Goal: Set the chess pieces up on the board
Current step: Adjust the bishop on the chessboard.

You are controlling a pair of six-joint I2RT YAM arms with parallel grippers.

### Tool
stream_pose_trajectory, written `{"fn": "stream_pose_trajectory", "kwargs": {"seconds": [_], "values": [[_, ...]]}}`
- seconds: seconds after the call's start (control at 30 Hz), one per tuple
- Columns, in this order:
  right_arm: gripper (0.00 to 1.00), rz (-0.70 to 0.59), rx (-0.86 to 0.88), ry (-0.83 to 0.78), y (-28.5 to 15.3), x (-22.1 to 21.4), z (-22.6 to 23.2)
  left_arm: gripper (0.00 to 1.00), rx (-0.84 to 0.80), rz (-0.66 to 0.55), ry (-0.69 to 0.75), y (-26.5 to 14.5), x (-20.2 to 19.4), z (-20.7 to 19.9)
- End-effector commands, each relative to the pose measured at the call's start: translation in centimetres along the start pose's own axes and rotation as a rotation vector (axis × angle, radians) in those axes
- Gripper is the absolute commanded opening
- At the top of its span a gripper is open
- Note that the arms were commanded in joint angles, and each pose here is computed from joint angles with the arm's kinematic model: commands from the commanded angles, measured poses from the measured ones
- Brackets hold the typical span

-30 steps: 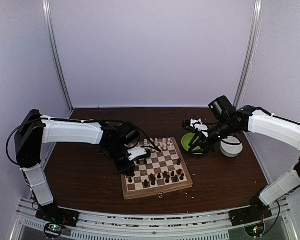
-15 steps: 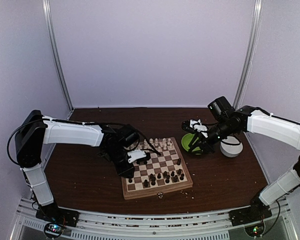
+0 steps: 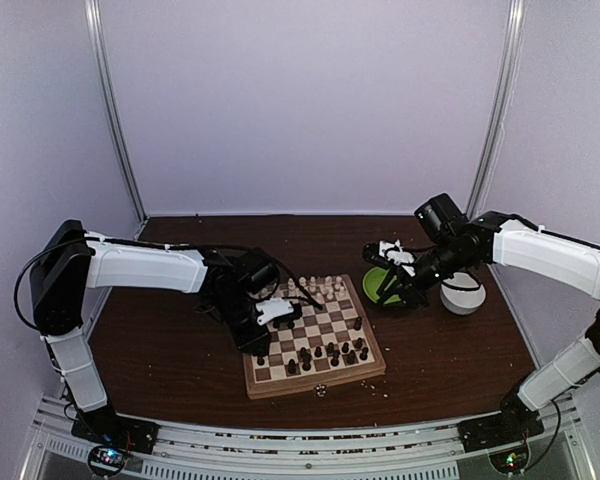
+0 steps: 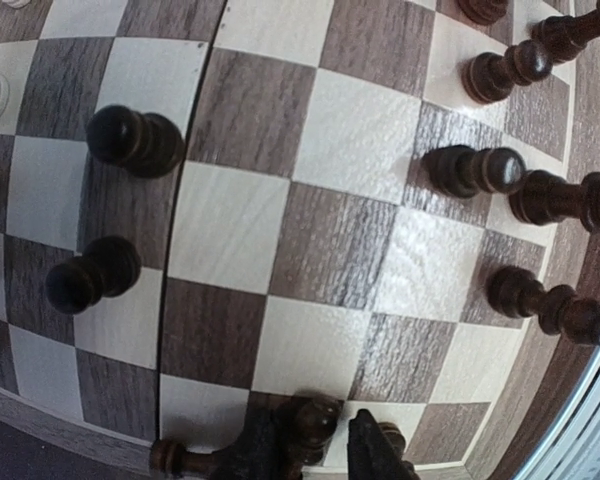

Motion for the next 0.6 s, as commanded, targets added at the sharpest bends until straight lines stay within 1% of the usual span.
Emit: {"fn": "stream_pose_trajectory", "kwargs": {"seconds": [0.0,0.1,0.17,0.23,0.3,0.37,0.47,0.57], "values": [[0.33,-0.003,-0.007,-0.003,-0.4,0.5,-0.4,0.26,0.029,-0.145,0.028,-3.7,2.8,-0.3],[0.33,-0.002,-0.003,-0.002,-0.3,0.5,-0.3,0.27,0.075,-0.218,0.009,-5.7,3.0,0.0],[0.33,-0.003,-0.003,-0.003,-0.3,0.5,-0.3,0.26,0.107,-0.246,-0.057,-6.4,2.7,0.7],[0.33,-0.004,-0.004,-0.004,-0.3,0.5,-0.4,0.27,0.136,-0.223,-0.152,-6.1,2.0,2.0],[0.33,-0.003,-0.003,-0.001,-0.3,0.5,-0.3,0.26,0.173,-0.175,-0.26,-5.5,1.3,3.2],[0.33,-0.001,-0.001,0.0,-0.3,0.5,-0.3,0.26,0.157,-0.15,-0.34,-4.9,1.0,3.3],[0.33,-0.003,-0.001,-0.002,-0.4,0.5,-0.3,0.27,0.093,-0.172,-0.413,-4.5,1.3,2.4],[0.33,-0.005,-0.003,-0.003,-0.4,0.6,-0.3,0.28,0.086,-0.172,-0.446,-4.4,1.2,2.2]]}}
Point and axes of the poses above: each gripper's point midway between its finger pads, its own y axis out along the fingers, its own z axis along the line the jaws close on, x = y × z, the point moved 3 cm from there along -y, back along the fingers, and after that the axes turned 1 degree about y, right-handed, at the moved point
